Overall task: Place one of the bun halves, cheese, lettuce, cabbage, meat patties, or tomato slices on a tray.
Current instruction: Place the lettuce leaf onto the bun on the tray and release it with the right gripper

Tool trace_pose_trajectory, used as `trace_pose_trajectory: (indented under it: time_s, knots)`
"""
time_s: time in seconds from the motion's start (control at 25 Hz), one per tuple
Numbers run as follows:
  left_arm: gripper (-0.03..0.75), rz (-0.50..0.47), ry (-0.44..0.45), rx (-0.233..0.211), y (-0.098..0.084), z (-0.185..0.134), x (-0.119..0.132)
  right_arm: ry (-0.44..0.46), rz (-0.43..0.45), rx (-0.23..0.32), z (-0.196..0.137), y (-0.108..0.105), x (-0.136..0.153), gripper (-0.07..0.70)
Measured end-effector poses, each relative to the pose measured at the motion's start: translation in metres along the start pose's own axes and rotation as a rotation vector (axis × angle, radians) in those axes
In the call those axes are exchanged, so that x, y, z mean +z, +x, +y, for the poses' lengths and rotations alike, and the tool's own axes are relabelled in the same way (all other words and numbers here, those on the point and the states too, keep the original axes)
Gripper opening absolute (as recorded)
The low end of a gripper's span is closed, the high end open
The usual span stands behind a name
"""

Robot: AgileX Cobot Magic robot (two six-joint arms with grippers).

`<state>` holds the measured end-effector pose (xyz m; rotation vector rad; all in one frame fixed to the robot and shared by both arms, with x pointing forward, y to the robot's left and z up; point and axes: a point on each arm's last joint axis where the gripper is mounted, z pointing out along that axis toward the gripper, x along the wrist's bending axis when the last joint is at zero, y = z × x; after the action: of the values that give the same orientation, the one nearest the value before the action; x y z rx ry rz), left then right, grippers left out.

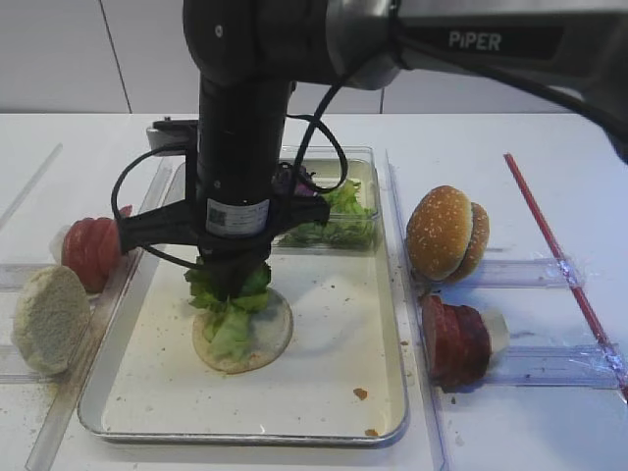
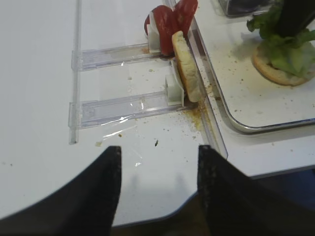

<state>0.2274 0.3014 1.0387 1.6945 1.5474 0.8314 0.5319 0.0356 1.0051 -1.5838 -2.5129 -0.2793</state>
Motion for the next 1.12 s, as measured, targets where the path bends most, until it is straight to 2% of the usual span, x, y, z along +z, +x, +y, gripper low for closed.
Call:
trace_pose_trajectory:
  time_s: [0.2, 0.52, 0.68, 0.96, 1.12]
  knots:
    - [0.338, 0.000, 0.000, 0.000, 0.000, 0.000, 0.000, 0.022, -0.009, 0.005, 0.001, -0.002, 0.010, 0.057]
    - [0.338, 0.000, 0.000, 0.000, 0.000, 0.000, 0.000, 0.022, -0.011, 0.005, 0.000, -0.002, 0.011, 0.076]
    - [0.338, 0.000, 0.000, 0.000, 0.000, 0.000, 0.000, 0.022, -0.009, 0.007, 0.000, -0.002, 0.011, 0.187]
    - [0.338, 0.000, 0.000, 0.000, 0.000, 0.000, 0.000, 0.018, -0.003, 0.020, 0.000, -0.001, 0.008, 0.490]
    - [0.338, 0.000, 0.000, 0.000, 0.000, 0.000, 0.000, -0.017, 0.007, 0.012, -0.003, 0.002, -0.009, 0.556]
